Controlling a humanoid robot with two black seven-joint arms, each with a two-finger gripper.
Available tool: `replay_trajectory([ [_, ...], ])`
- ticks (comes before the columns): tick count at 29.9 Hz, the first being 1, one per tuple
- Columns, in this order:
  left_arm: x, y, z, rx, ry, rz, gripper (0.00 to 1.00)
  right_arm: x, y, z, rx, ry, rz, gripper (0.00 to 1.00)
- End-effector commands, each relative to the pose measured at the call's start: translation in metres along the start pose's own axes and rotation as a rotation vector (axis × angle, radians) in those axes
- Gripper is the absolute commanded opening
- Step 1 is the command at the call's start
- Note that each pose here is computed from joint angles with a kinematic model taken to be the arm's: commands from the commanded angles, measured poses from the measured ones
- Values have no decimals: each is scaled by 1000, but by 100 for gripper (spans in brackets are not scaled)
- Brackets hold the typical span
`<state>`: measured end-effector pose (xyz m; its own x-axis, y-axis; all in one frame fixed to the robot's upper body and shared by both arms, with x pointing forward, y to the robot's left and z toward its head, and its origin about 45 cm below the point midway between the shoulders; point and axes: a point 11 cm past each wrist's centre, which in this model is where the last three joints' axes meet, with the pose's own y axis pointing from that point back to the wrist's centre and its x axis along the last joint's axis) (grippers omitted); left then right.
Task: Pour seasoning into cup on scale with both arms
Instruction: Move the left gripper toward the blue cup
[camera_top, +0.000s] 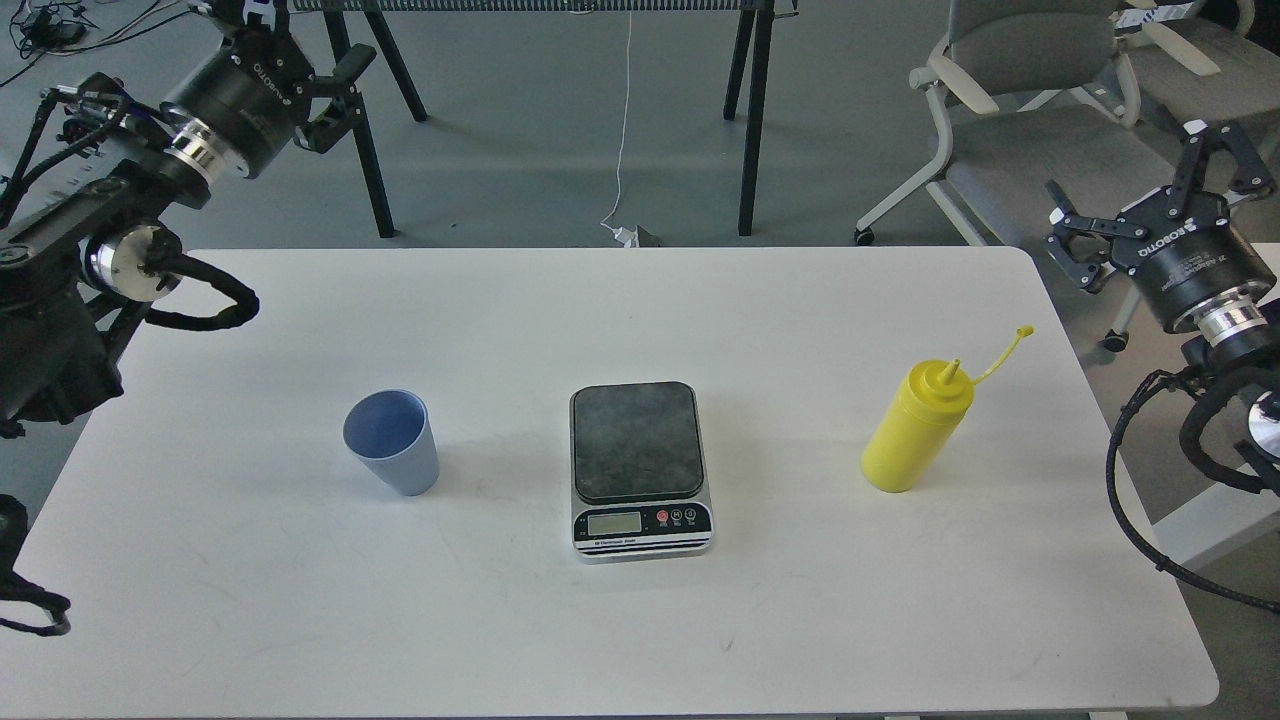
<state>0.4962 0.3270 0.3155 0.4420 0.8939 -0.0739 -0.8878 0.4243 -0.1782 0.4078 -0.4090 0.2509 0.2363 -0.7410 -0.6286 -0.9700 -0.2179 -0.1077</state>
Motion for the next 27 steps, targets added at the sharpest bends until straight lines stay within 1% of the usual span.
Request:
replay_trajectory([
  [1, 2, 6, -10, 15, 14, 12, 100, 0, 1, 2, -4, -1, 1, 100],
  [5, 8, 15, -18, 31, 23, 30, 100, 1, 2, 2, -4, -1, 4, 100],
  [11, 20, 15, -3, -39, 70, 84, 100, 2, 2, 3, -4, -4, 5, 100],
  [14, 23, 17, -2, -44, 73, 94, 100, 1, 1, 4, -5, -6, 3, 99],
  [19, 28, 16, 14, -52, 27, 85, 99, 0, 1, 8, -6, -15, 2, 99],
  [21, 44, 20, 42, -37, -101, 77, 98, 0, 1, 9, -7, -16, 2, 99],
  [23, 50, 20, 70, 23, -316, 20, 98, 0, 1, 11, -8, -22, 2, 100],
  [24, 46, 16, 79, 56, -420, -22, 99, 0, 1, 11, -10, -22, 2, 100],
  [27, 18, -2, 104, 174, -821, -220, 99, -1, 0, 15, -9, -31, -1, 99],
])
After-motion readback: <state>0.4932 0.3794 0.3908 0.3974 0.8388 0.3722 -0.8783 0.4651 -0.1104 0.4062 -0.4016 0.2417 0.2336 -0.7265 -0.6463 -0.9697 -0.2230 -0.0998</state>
